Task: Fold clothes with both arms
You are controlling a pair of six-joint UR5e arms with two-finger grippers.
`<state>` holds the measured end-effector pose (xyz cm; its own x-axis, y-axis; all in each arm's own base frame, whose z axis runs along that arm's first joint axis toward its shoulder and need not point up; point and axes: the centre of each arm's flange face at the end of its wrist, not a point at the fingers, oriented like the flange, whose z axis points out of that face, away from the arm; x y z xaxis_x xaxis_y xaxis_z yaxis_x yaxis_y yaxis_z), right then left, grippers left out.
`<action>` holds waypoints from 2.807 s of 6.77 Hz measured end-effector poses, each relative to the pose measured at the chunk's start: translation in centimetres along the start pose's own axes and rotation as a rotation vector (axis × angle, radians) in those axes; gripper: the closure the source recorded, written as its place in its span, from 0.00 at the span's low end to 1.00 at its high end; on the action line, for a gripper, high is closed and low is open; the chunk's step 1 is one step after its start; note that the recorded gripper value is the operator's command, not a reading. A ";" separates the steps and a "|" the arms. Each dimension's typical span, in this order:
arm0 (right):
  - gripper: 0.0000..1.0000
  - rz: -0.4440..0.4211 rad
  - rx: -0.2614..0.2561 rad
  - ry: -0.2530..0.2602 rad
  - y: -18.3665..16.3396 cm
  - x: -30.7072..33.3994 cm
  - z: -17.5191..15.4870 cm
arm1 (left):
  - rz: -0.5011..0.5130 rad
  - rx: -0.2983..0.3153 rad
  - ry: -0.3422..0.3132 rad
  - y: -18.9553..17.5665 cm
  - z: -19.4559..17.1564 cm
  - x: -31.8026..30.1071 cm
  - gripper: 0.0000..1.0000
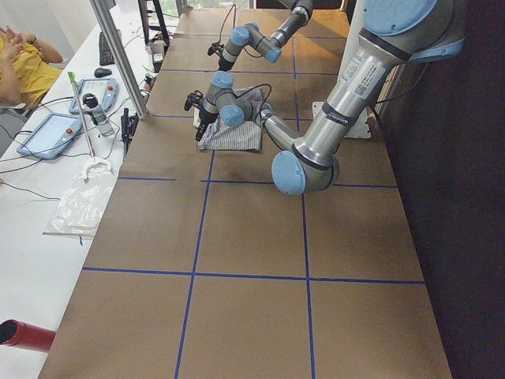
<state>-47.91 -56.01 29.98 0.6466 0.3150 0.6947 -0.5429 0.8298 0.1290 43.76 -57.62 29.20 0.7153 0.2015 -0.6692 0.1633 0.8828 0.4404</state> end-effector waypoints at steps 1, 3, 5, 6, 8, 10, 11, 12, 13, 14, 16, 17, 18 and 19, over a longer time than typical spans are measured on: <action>0.00 -0.077 -0.046 -0.028 -1.9 1.2 -1.4 | 0.035 -0.005 0.040 1.3 -2.0 -0.6 0.00; 0.00 -0.219 -0.105 -0.059 -4.6 6.2 -3.0 | 0.026 -0.026 0.092 4.2 -3.7 -1.0 0.24; 0.00 -0.262 -0.115 -0.081 -5.0 8.1 -4.3 | -0.104 -0.084 0.143 10.0 -3.9 -0.1 0.57; 0.00 -0.264 -0.115 -0.083 -5.0 8.3 -4.5 | -0.178 -0.108 0.144 12.9 -3.4 0.6 0.57; 0.00 -0.259 -0.116 -0.082 -5.0 8.4 -4.5 | -0.239 -0.139 0.127 17.6 -2.1 2.6 0.57; 0.00 -0.247 -0.117 -0.078 -5.0 8.5 -4.4 | -0.256 -0.153 0.118 19.6 -1.6 3.5 0.57; 0.00 -0.245 -0.117 -0.076 -5.0 8.6 -4.3 | -0.258 -0.159 0.118 20.2 -1.5 3.8 0.58; 0.00 -0.243 -0.117 -0.076 -5.0 8.6 -4.3 | -0.263 -0.163 0.117 20.6 -1.4 4.1 0.75; 0.00 -0.243 -0.117 -0.075 -4.9 8.7 -4.3 | -0.272 -0.163 0.114 21.1 -1.3 4.5 1.00; 0.00 -0.243 -0.118 -0.074 -4.9 8.7 -4.3 | -0.286 -0.158 0.111 21.6 -1.2 4.9 1.00; 0.00 -0.242 -0.117 -0.074 -4.9 8.7 -4.3 | -0.293 -0.138 0.099 21.9 -1.2 5.1 1.00; 0.00 -0.242 -0.116 -0.075 -5.0 8.7 -4.3 | -0.266 -0.124 0.095 21.8 -1.4 4.7 1.00; 0.00 -0.242 -0.116 -0.075 -5.0 8.6 -4.3 | -0.210 -0.103 0.088 21.1 -1.7 3.5 1.00; 0.00 -0.240 -0.117 -0.075 -4.9 8.6 -4.3 | -0.144 -0.068 0.065 19.2 -1.8 1.3 1.00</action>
<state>-37.36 -55.39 32.31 0.7055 0.0718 0.7050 -0.3109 0.9254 0.2169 46.55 -39.67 35.72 0.6422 0.0956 -0.7606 0.2130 0.9309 0.2968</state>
